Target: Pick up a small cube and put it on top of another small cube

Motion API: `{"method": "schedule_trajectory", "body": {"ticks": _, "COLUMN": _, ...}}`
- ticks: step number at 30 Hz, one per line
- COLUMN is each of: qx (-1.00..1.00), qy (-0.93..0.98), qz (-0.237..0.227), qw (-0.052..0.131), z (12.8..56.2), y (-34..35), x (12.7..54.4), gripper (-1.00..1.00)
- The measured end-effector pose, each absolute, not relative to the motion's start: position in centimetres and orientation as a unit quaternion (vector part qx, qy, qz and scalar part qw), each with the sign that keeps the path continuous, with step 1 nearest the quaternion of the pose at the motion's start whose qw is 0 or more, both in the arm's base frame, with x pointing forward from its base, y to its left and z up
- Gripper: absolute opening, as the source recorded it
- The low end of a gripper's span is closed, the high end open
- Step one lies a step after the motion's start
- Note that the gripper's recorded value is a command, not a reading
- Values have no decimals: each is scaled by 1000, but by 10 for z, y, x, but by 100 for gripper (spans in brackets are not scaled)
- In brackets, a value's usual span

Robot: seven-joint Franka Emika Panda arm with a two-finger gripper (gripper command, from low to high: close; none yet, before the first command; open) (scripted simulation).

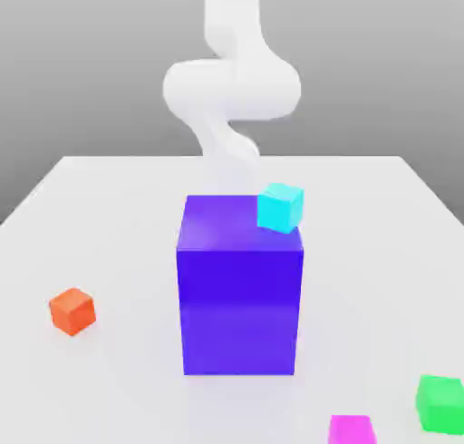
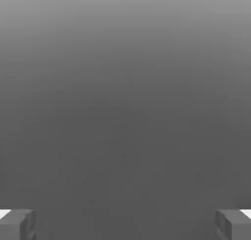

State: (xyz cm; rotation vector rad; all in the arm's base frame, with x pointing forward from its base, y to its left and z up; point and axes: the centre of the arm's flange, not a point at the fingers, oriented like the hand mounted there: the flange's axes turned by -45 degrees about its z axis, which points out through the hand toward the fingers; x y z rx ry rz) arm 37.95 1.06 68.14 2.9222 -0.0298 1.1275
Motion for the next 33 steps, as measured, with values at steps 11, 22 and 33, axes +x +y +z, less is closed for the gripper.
{"method": "schedule_trajectory", "body": {"ticks": 11, "qx": 973, "qy": -11, "qz": 228, "qw": 25, "z": 519, "y": 58, "x": 492, "gripper": 0}}
{"method": "schedule_trajectory", "body": {"ticks": 22, "qx": 995, "qy": -3, "qz": 97, "qw": 20, "z": 329, "y": 110, "x": 530, "gripper": 0}}
{"method": "schedule_trajectory", "body": {"ticks": 33, "qx": 1000, "qy": -2, "qz": 1, "qw": -1, "z": 148, "y": 146, "x": 512, "gripper": 0}}
